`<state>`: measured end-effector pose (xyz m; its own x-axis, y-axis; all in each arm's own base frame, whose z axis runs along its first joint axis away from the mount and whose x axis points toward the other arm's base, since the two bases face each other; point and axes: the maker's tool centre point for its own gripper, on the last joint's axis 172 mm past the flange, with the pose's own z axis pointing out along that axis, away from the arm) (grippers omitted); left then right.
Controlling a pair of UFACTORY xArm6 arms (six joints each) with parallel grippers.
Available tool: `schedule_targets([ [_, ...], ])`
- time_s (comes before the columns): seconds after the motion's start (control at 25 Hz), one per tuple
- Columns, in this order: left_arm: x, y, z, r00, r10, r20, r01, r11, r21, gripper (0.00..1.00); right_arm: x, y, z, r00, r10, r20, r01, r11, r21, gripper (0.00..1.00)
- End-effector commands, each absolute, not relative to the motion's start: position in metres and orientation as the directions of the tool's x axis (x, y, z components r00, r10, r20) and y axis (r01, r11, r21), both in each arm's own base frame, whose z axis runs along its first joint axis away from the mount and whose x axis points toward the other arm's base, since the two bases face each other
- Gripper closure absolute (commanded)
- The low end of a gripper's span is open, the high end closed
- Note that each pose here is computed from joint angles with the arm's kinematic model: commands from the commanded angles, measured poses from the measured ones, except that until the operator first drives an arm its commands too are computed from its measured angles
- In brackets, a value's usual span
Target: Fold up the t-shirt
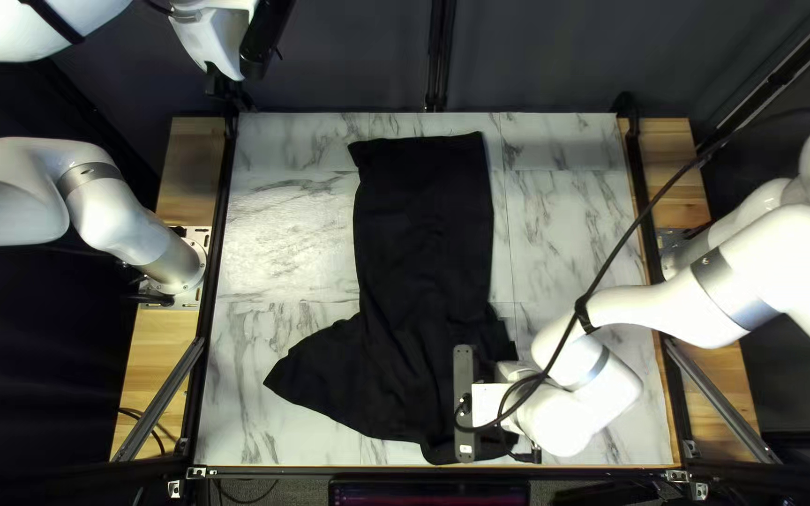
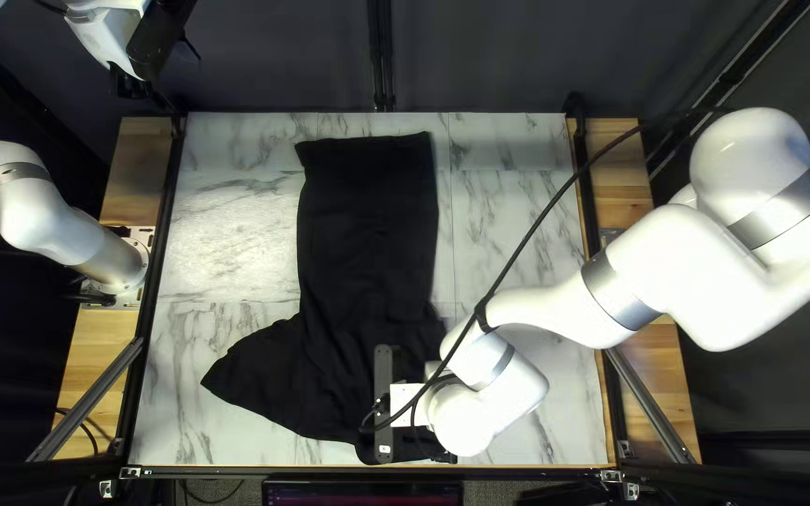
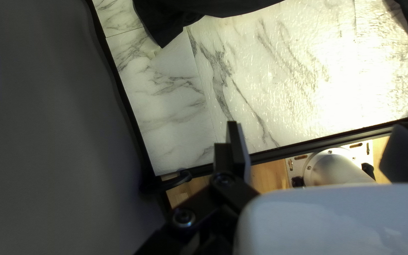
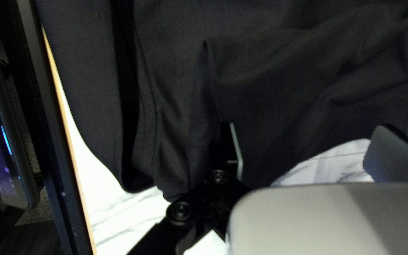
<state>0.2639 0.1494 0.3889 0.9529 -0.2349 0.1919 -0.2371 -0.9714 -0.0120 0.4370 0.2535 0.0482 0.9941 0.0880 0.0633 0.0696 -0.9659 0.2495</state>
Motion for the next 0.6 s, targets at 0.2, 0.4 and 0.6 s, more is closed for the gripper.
schedule_targets([
  [0.2,0.264,0.149,0.389,0.953,-0.235,0.192,-0.237,-0.971,-0.012,0.00,0.436,0.264,0.046,0.993,0.102,0.054,0.085,-0.965,0.248,0.00],
  [0.4,0.264,0.149,0.389,0.953,-0.235,0.192,-0.237,-0.971,-0.012,0.00,0.439,0.256,0.044,0.993,0.103,0.053,0.087,-0.965,0.249,0.00],
  [0.6,0.264,0.149,0.389,0.953,-0.235,0.192,-0.237,-0.971,-0.012,0.00,0.446,0.245,0.047,0.993,0.102,0.055,0.085,-0.964,0.250,0.00],
])
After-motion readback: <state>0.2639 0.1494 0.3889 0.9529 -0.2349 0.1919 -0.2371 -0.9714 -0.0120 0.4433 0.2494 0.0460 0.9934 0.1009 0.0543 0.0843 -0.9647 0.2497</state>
